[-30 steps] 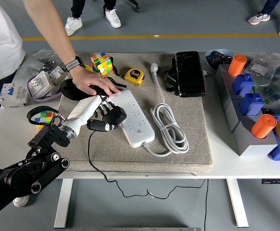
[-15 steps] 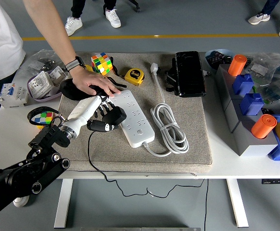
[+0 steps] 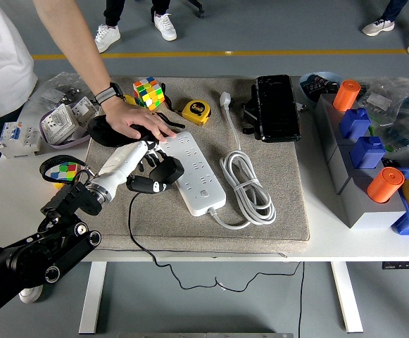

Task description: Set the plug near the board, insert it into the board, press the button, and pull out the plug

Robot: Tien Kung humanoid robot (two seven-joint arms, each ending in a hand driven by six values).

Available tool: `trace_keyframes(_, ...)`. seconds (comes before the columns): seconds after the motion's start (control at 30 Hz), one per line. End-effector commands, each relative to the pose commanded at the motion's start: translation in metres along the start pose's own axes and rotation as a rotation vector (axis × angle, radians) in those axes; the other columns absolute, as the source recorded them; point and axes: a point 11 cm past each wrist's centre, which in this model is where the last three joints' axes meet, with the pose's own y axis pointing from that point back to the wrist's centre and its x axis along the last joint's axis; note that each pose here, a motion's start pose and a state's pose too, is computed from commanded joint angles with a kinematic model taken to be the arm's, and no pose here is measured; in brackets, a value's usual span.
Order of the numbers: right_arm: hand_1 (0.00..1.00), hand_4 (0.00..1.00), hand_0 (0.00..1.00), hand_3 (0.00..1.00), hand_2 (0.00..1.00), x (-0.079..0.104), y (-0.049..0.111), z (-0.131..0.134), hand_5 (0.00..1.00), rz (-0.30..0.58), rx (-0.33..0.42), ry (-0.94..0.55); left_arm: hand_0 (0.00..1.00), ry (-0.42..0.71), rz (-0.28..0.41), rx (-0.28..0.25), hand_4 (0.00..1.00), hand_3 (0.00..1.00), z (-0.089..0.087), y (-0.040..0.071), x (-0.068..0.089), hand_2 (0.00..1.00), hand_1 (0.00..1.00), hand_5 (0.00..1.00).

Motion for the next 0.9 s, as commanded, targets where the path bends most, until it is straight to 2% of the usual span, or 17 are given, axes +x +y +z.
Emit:
trace_keyframes(0.13,0.641,0.747,0.589,0.482,0.556,0.0002,0.0001,0.0006,0.464,0.000,-0.001,0.000,0.366,0.005,0.003,0.001,0.998,0.606,-0.0003,0.0000,0.0013,0.584,0.576,0.260)
trace_keyframes(0.17,0.642,0.747,0.589,0.483,0.556,0.0003,0.0001,0.0007,0.463,0.000,-0.001,0.000,0.391,0.006,0.003,0.001,0.998,0.673,-0.0004,0.0000,0.0014,0.633,0.609,0.342)
trace_keyframes(0.33,0.642,0.747,0.589,0.483,0.556,0.0007,0.0002,0.0015,0.463,0.000,-0.003,0.001,0.391,0.015,0.006,0.001,0.998,0.673,-0.0001,0.0002,0.0032,0.633,0.609,0.342)
trace_keyframes(0.37,0.640,0.748,0.588,0.483,0.556,0.0006,0.0002,0.0016,0.462,0.000,-0.004,0.001,0.407,0.015,0.004,0.001,0.998,0.690,0.0001,0.0002,0.0032,0.655,0.629,0.417)
trace_keyframes(0.67,0.641,0.747,0.588,0.482,0.555,0.0019,0.0004,0.0019,0.463,0.003,-0.004,-0.001,0.407,0.019,-0.006,-0.010,0.998,0.692,0.0023,0.0017,0.0020,0.654,0.630,0.414)
trace_keyframes(0.9,0.641,0.748,0.589,0.483,0.556,0.0020,0.0005,0.0025,0.461,0.004,-0.004,-0.004,0.414,0.040,0.023,-0.039,0.998,0.692,0.0082,0.0030,0.0081,0.657,0.636,0.440)
